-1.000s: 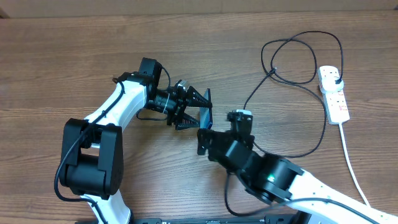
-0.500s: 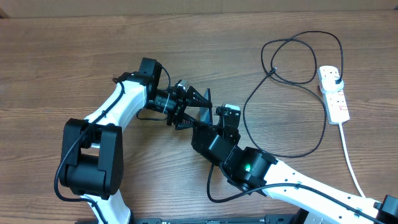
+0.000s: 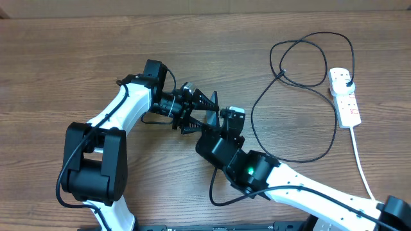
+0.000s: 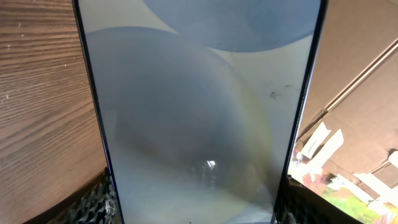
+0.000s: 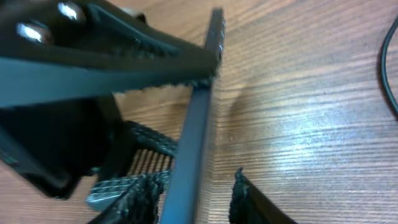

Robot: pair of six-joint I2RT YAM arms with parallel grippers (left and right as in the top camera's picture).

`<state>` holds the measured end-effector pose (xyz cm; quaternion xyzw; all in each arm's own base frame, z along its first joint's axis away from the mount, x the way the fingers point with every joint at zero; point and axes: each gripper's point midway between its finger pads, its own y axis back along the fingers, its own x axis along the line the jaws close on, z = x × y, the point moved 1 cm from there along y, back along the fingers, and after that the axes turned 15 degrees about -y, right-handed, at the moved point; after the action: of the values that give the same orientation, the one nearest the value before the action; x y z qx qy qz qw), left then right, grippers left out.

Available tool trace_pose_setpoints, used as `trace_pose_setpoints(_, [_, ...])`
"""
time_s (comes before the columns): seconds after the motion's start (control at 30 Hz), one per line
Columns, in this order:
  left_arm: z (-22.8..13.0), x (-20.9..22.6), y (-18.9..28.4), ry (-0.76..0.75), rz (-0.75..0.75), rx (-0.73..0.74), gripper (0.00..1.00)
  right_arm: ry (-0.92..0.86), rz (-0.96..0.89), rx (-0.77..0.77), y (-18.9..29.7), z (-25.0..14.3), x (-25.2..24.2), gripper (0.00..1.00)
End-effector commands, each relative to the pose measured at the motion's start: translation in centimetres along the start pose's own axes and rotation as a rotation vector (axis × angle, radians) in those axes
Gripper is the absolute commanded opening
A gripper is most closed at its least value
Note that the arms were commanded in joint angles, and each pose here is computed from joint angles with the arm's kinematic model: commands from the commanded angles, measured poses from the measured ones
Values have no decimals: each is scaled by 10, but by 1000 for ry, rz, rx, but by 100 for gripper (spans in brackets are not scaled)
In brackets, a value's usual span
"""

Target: Plug charger to phone and switch on socket

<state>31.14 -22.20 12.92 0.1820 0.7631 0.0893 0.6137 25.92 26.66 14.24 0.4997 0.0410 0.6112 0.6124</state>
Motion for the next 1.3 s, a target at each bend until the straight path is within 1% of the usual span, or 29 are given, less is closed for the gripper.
trace_pose_setpoints(0.0, [3,-13,3,-8,-56,7,64,-6,17,-14,-1,2,10,36])
trace_pose_setpoints(0.17, [3,-13,3,-8,-55,7,64,-10,24,-15,-1,2,12,30])
trace_pose_setpoints(0.37, [3,-12,3,-8,-52,6,64,-10,25,-15,-1,2,12,17])
trace_pose_setpoints(0.6, [3,-12,3,-8,-52,6,64,-15,33,-17,-1,3,14,4])
trace_pose_setpoints(1.07, [3,-12,3,-8,-52,6,68,-17,46,10,0,-1,17,4])
trace_pose_setpoints(1.2, [3,-12,3,-8,-52,6,75,-16,44,10,0,-1,16,4])
trace_pose_setpoints(1.27, [3,-12,3,-9,-52,6,85,-16,43,8,1,0,16,4])
